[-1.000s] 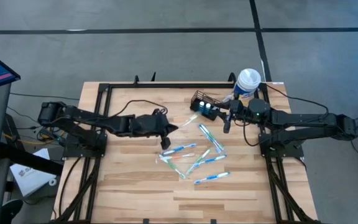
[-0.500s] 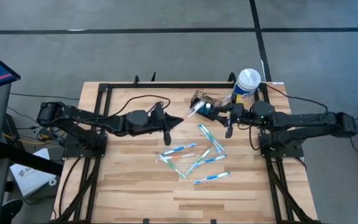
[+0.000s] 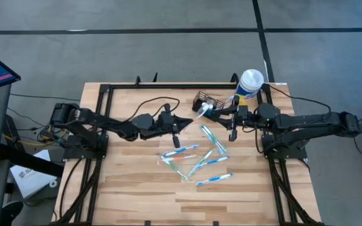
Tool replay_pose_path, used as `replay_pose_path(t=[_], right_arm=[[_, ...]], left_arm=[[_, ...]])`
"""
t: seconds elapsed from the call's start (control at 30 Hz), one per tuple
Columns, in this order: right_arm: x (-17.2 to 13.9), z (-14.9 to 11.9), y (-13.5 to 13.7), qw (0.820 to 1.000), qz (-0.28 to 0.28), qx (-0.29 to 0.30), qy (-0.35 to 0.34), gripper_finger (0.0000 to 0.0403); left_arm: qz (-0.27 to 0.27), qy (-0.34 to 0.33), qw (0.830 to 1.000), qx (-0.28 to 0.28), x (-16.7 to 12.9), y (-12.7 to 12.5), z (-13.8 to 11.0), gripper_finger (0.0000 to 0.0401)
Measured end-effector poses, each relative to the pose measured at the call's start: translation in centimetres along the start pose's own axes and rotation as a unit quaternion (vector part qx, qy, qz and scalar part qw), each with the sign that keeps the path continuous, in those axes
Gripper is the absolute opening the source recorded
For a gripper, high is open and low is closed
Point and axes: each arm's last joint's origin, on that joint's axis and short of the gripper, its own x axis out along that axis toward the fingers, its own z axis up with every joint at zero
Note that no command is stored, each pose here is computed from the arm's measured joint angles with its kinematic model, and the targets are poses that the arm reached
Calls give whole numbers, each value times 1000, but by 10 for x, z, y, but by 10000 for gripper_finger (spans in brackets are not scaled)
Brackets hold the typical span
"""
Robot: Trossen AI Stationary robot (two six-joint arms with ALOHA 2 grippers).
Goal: Pick & Place toothbrushing station
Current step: Put the orange toothbrush into the mesh organizer
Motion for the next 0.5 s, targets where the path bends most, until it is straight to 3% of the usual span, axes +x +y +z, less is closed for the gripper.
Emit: replay_pose_path(t=[0.5], right_arm=[[11,-6,1,1000,2,18,-5,118]], left_arm=[[-4,-43,999,4,12,-5,-23,0]])
